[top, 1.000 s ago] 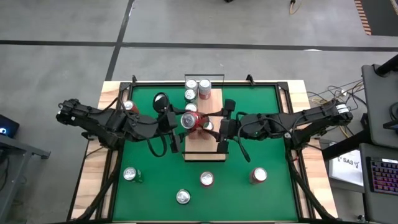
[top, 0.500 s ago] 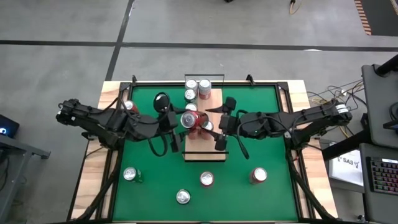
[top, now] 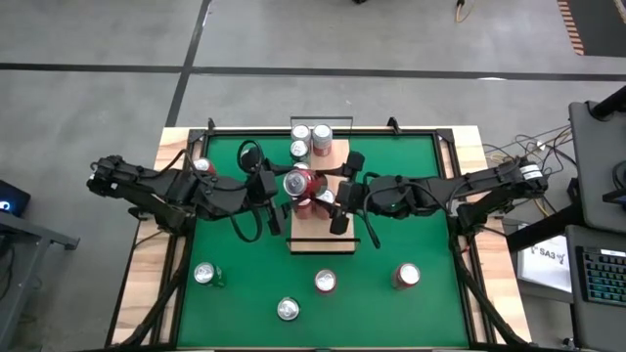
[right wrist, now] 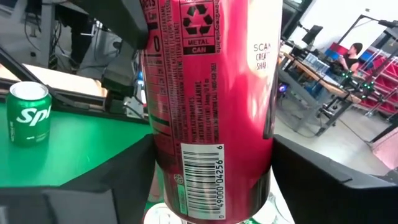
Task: Place canned beverage on shelf
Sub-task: Put the red soda can on the shelf and aligned with the other red soda can
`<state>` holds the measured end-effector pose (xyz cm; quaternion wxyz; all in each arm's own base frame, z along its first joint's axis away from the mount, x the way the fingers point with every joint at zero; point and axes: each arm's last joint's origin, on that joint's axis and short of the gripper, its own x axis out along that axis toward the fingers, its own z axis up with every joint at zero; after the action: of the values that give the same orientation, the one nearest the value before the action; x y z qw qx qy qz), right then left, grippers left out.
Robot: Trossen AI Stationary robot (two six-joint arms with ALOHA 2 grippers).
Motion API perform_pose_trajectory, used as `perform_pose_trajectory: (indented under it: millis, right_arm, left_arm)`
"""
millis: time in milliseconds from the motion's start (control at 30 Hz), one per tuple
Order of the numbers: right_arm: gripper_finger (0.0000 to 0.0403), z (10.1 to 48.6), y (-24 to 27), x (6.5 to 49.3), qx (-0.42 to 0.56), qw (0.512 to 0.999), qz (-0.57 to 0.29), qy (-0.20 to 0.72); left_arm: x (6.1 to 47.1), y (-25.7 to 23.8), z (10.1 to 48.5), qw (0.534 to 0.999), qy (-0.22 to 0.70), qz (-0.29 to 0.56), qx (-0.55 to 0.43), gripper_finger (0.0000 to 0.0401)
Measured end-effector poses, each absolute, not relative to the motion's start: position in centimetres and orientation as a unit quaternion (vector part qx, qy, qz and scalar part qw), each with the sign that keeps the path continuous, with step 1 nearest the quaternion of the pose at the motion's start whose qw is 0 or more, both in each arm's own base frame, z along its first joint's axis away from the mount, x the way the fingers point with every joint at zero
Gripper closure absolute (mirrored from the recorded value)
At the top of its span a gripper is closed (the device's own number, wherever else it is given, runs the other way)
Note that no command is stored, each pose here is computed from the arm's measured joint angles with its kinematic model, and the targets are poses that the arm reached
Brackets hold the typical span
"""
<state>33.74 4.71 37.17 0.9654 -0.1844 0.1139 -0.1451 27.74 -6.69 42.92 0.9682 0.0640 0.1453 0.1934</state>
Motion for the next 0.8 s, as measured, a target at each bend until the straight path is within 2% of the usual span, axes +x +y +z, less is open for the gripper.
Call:
perform_pose_trajectory:
  millis: [167,233,567,800]
  right_arm:
    - [0.0142,37.2,4.6,33.8,-0.185,0.966,-0.141,0.112]
    - [0.0142,37.0,4.6,33.8,-0.186,0.966,-0.139,0.115]
    - [0.0142,37.4,4.5,33.4,-0.184,0.966,-0.143,0.116]
    - [0.0142,39.0,3.0,31.4,-0.162,0.967,-0.16,0.113]
  left_arm:
    - [27.9,-6.7,43.2,0.971,0.132,0.192,0.059,0.0067]
    - [27.9,-6.7,43.1,0.97,0.136,0.192,0.063,0.0059]
    - [27.8,-6.7,43.2,0.968,0.14,0.189,0.091,0.0065]
    - [26.9,-6.4,43.9,0.966,0.133,0.191,0.111,0.0064]
